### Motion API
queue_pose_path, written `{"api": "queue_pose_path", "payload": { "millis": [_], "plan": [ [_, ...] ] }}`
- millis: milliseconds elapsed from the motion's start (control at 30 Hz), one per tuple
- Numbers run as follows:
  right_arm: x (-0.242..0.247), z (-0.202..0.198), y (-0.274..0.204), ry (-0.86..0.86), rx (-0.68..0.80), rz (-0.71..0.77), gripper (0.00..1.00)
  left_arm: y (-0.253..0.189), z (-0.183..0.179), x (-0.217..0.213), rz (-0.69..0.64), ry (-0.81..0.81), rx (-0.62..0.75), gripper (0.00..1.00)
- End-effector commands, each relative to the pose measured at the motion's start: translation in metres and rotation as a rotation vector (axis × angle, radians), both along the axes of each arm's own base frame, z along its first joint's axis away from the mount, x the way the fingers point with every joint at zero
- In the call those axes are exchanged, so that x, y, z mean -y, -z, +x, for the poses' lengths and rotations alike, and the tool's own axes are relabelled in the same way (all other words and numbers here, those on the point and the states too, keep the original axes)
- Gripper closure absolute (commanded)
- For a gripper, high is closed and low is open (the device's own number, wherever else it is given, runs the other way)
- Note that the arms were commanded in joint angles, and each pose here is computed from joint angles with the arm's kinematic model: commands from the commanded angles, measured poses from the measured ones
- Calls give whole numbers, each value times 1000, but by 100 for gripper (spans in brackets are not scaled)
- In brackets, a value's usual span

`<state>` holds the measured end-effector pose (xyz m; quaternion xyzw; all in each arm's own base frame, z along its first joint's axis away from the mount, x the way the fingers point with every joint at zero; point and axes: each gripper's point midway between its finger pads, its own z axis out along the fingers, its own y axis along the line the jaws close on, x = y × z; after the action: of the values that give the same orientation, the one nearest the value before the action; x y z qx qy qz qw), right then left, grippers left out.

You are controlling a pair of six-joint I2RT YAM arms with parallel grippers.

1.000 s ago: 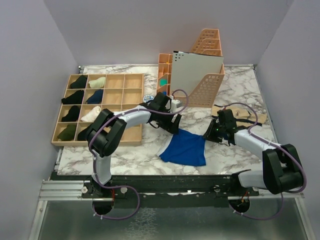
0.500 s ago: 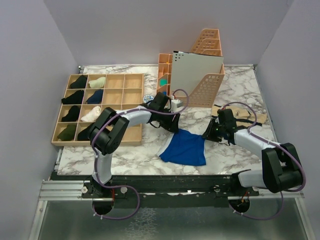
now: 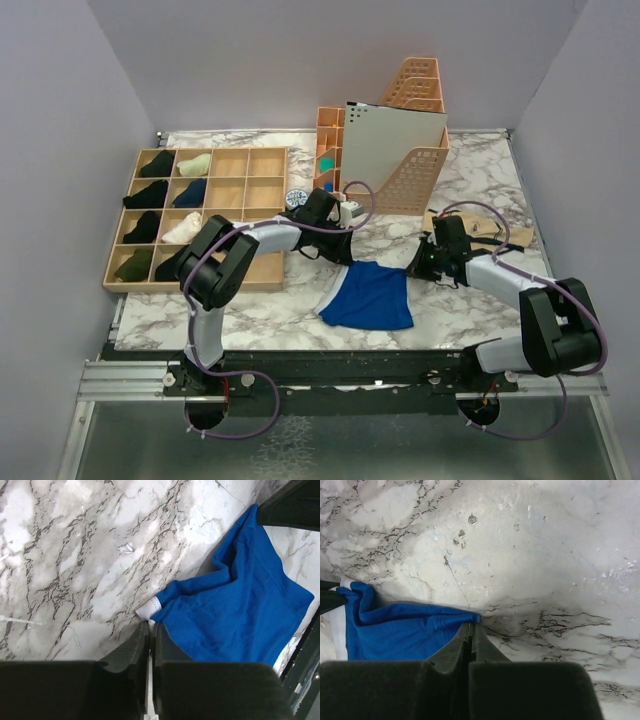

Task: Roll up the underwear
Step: Fold the underwear at the center of the board.

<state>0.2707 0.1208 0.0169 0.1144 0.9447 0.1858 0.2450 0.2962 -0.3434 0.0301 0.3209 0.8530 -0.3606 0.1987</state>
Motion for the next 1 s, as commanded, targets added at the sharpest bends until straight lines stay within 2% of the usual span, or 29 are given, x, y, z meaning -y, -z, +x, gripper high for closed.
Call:
{"api": "queue_pose_path", "payload": {
  "millis": [0, 167, 233, 367, 433, 467, 567, 700, 867, 967],
  "plan": [
    [-3, 2, -9, -63, 31, -1, 100, -13, 0, -8, 5, -44, 30, 99],
    [-20, 12, -35, -134, 159, 86, 99, -38, 6, -10, -36, -84, 101, 100],
    [-18, 12, -36, -128, 141, 71, 95, -43, 10, -14, -27, -105, 126, 100],
    [-7, 13, -28, -91, 87, 5, 75, -41, 12, -21, 10, -120, 131, 100],
    [-4, 15, -29, -90, 95, -13, 56, -35, 11, -22, 29, -119, 118, 100],
    [-2, 16, -29, -88, 94, -24, 50, -32, 11, -23, 37, -117, 110, 100],
    [1, 18, -27, -96, 87, -53, 38, -28, 10, -24, 45, -117, 101, 100],
    [11, 22, -22, -83, 69, -116, 37, -26, 12, -23, 50, -119, 101, 100],
    [-15, 18, -15, -238, 48, -15, 37, -24, 13, -23, 62, -112, 102, 100],
    [-23, 17, -7, -274, 17, 17, 37, -24, 14, -23, 62, -108, 99, 100]
  ]
}}
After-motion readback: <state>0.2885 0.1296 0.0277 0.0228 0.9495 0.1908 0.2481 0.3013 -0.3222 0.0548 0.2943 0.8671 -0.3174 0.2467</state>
